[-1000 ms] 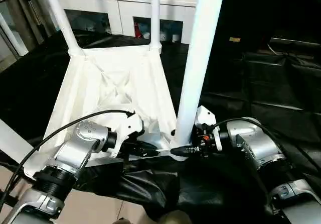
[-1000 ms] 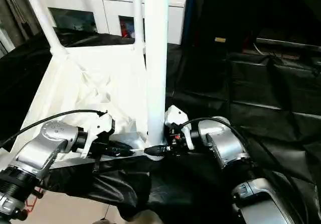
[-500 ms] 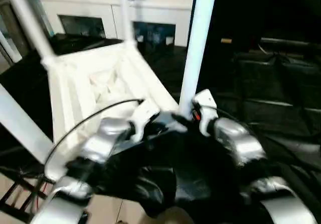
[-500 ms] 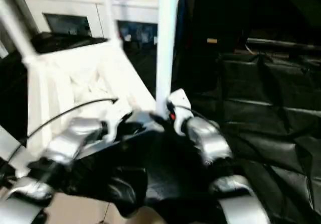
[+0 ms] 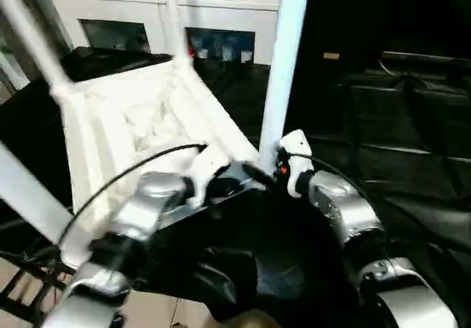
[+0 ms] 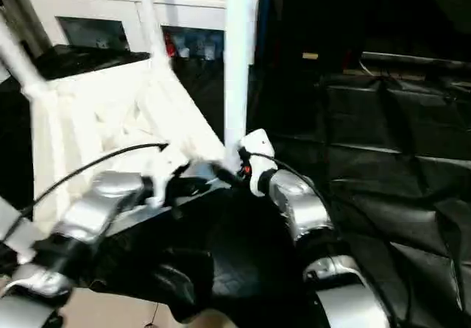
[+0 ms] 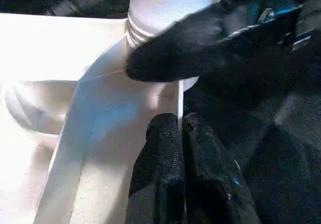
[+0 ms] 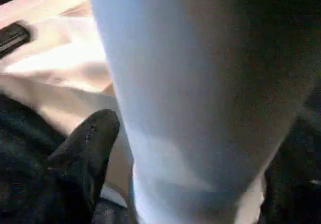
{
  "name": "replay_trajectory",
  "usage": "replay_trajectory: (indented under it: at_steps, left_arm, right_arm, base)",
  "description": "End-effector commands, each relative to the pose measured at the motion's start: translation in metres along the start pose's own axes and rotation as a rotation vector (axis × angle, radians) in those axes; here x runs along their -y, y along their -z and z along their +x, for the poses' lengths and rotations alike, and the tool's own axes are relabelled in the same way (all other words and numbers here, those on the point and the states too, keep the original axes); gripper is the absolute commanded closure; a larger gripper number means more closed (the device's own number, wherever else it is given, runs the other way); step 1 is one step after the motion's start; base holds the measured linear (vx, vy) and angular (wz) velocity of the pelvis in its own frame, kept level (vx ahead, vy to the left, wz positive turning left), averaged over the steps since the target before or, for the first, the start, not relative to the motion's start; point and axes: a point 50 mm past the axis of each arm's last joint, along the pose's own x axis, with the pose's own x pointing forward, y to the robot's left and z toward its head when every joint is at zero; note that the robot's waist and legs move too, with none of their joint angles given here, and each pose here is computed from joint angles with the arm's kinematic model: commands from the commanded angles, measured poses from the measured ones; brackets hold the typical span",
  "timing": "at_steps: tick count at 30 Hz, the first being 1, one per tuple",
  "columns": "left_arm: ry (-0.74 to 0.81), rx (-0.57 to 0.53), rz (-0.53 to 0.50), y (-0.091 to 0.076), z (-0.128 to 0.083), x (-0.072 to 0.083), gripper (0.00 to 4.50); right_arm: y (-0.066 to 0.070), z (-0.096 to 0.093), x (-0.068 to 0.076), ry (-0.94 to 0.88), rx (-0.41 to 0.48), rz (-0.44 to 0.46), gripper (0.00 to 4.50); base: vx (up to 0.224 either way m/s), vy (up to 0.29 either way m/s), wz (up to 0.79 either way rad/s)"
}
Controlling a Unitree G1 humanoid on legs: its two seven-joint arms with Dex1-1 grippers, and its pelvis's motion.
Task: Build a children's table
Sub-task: Rotate leg to tighten
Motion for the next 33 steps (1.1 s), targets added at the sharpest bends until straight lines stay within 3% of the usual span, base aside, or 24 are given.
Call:
replay_trajectory:
  at_steps: [1,11,14,25,33]
  left_arm:
    - [0.164,0.116,0.062,-0.022,0.007,0.018,4.5]
    - [0.322,0.039,0.088,-0.006,-0.022,0.018,4.5]
    - [0.369,0.012,0.08,-0.003,-0.03,0.019,4.5]
    - [0.403,-0.014,0.078,0.002,-0.037,0.021,4.5]
    - [0.284,0.01,0.086,0.0,-0.026,0.014,4.5]
  right_arm:
    - [-0.003,0.006,-0.015,-0.151,-0.01,-0.055,0.38]
    - [-0.003,-0.033,-0.009,-0.503,-0.084,-0.142,0.38]
    - [-0.003,-0.039,-0.009,-0.558,-0.095,-0.141,0.62]
    - [-0.001,-0.042,-0.014,-0.621,-0.108,-0.141,1.67]
    - [0.008,-0.037,-0.019,-0.547,-0.088,-0.092,1.78]
  base:
    - [0.0,0.0,0.0]
    - [0.0,0.0,0.0]
    - [0.0,0.0,0.0]
    - [0.0,0.0,0.0]
    - [0.0,0.0,0.0]
